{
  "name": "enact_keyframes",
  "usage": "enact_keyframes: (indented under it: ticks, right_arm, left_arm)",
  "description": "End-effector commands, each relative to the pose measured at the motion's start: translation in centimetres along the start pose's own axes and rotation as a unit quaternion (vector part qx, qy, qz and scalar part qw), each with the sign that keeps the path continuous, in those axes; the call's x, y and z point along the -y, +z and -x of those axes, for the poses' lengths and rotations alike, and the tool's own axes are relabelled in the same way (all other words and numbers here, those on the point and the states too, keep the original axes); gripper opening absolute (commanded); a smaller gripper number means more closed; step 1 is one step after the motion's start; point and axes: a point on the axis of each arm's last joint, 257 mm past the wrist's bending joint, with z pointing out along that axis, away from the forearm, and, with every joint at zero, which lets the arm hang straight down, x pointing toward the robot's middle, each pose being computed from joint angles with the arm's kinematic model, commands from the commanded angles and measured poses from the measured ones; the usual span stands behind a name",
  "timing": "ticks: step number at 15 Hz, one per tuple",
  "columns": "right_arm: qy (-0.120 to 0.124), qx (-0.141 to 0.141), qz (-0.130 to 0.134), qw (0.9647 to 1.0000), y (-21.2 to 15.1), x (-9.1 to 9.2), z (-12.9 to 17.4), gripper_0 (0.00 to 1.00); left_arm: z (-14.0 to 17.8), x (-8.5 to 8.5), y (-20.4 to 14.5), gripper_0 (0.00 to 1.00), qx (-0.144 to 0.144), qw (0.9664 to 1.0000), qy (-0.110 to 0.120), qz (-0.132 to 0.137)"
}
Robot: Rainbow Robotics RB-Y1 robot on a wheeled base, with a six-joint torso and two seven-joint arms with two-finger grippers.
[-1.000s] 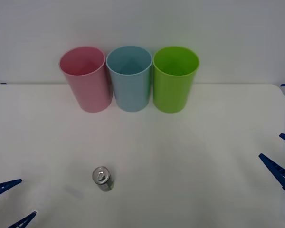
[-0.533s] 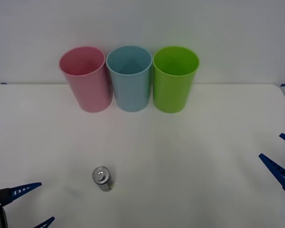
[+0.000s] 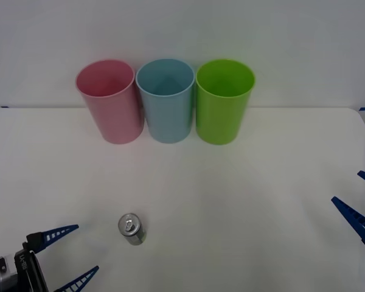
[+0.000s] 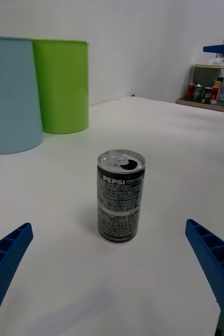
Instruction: Grasp the object on the table and drop it into the matching bin: aluminum can to the light blue bin, PET bottle to the pink bin.
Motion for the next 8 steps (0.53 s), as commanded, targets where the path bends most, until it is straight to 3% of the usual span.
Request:
enact_keyframes:
  ticks: [1, 8]
  right_arm:
    - [0.0, 0.0, 0.0, 1.0, 0.0, 0.0, 0.0, 1.0]
    - [0.0, 0.0, 0.0, 1.0, 0.0, 0.0, 0.0, 1.0]
  left_arm:
    - [-0.4, -0.1, 1.4, 1.0, -0.004, 0.9999, 0.008, -0.005]
    - [-2.0, -0.1, 4.8, 1.0, -0.009, 0.9996, 0.016, -0.02]
